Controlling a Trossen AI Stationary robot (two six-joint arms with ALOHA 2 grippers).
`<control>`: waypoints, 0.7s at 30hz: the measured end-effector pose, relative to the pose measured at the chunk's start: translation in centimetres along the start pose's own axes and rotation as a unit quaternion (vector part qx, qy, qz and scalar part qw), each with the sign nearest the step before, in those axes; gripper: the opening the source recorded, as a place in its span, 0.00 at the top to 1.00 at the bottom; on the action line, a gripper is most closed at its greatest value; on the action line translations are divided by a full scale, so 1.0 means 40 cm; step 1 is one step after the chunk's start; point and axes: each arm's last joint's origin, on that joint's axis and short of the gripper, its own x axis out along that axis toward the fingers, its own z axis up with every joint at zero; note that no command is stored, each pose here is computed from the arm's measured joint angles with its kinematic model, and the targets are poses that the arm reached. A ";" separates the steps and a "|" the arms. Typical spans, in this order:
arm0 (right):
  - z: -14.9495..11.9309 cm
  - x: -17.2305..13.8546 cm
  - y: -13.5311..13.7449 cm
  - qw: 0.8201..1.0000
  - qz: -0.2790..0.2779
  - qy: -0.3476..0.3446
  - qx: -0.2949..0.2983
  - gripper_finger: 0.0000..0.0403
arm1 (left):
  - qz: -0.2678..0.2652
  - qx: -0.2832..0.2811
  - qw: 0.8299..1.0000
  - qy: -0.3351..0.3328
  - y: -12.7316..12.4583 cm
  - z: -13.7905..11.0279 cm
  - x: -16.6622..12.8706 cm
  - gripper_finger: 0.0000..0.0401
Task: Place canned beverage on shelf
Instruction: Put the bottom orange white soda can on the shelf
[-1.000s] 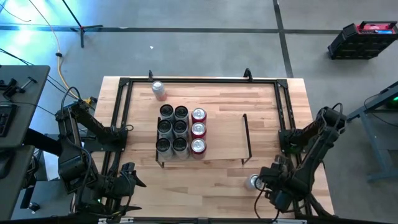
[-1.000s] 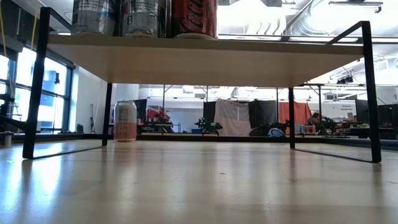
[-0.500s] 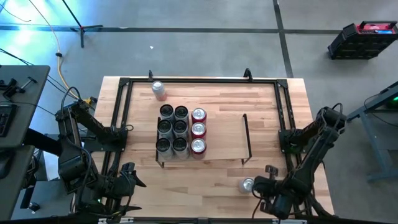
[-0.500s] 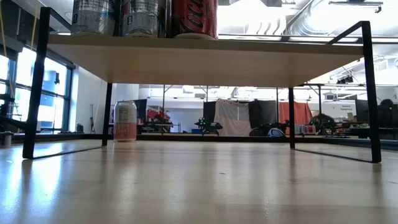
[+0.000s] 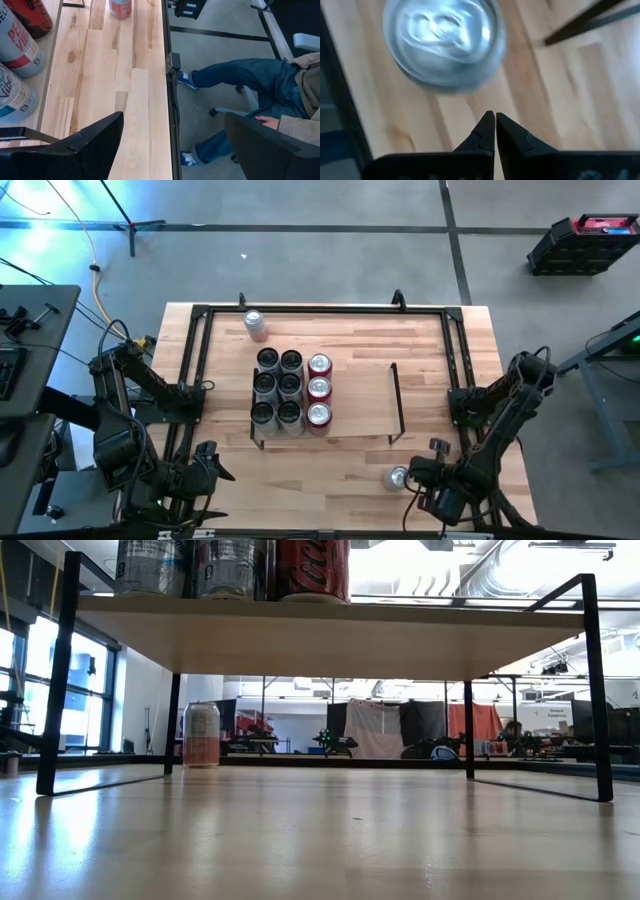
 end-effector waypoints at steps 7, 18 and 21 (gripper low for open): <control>0.024 0.007 0.043 0.995 0.091 -0.042 0.006 1.00 | 0.000 0.000 1.000 0.000 0.000 0.000 0.000 0.17; 0.016 0.006 0.040 0.995 0.097 0.001 -0.011 1.00 | 0.000 0.000 1.000 0.000 0.000 0.000 0.000 0.17; 0.009 0.013 0.025 0.998 0.061 0.016 -0.005 1.00 | 0.000 0.000 1.000 0.000 0.000 0.000 0.000 0.16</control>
